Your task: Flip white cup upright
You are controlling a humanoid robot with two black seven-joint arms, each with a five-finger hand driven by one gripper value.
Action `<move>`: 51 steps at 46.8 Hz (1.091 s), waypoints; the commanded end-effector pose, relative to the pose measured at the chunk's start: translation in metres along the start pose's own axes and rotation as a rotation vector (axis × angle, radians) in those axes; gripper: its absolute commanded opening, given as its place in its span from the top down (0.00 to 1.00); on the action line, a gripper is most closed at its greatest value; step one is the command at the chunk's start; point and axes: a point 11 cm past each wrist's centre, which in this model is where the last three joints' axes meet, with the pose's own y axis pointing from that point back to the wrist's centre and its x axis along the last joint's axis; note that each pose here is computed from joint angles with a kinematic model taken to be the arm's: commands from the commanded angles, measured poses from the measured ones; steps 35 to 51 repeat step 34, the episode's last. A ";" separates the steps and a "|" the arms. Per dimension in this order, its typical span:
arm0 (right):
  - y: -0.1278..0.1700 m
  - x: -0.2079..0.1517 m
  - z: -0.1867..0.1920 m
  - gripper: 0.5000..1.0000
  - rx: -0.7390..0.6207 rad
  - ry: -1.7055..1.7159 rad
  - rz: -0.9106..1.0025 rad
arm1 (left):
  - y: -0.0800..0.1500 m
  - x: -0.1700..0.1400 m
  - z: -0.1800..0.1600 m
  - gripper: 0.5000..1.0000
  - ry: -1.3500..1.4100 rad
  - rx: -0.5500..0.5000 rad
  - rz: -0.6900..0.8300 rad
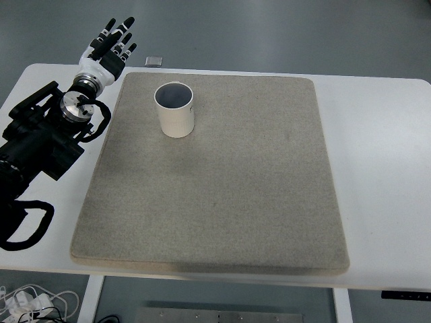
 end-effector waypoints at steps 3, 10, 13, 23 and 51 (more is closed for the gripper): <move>0.000 0.000 0.000 0.10 0.000 -0.002 -0.001 | 0.001 0.005 0.005 0.01 0.114 -0.023 0.005; 0.000 0.000 0.002 0.10 -0.003 -0.002 0.001 | 0.002 0.009 0.006 0.01 0.179 -0.042 0.014; 0.000 0.000 0.001 0.10 -0.005 -0.002 -0.001 | 0.002 0.007 0.002 0.01 0.188 -0.036 0.010; 0.000 0.000 0.001 0.10 -0.004 -0.010 -0.006 | 0.002 0.000 -0.012 0.01 0.198 -0.017 -0.005; 0.000 -0.001 0.001 0.10 -0.004 -0.015 -0.009 | 0.002 -0.005 -0.022 0.01 0.207 -0.002 -0.012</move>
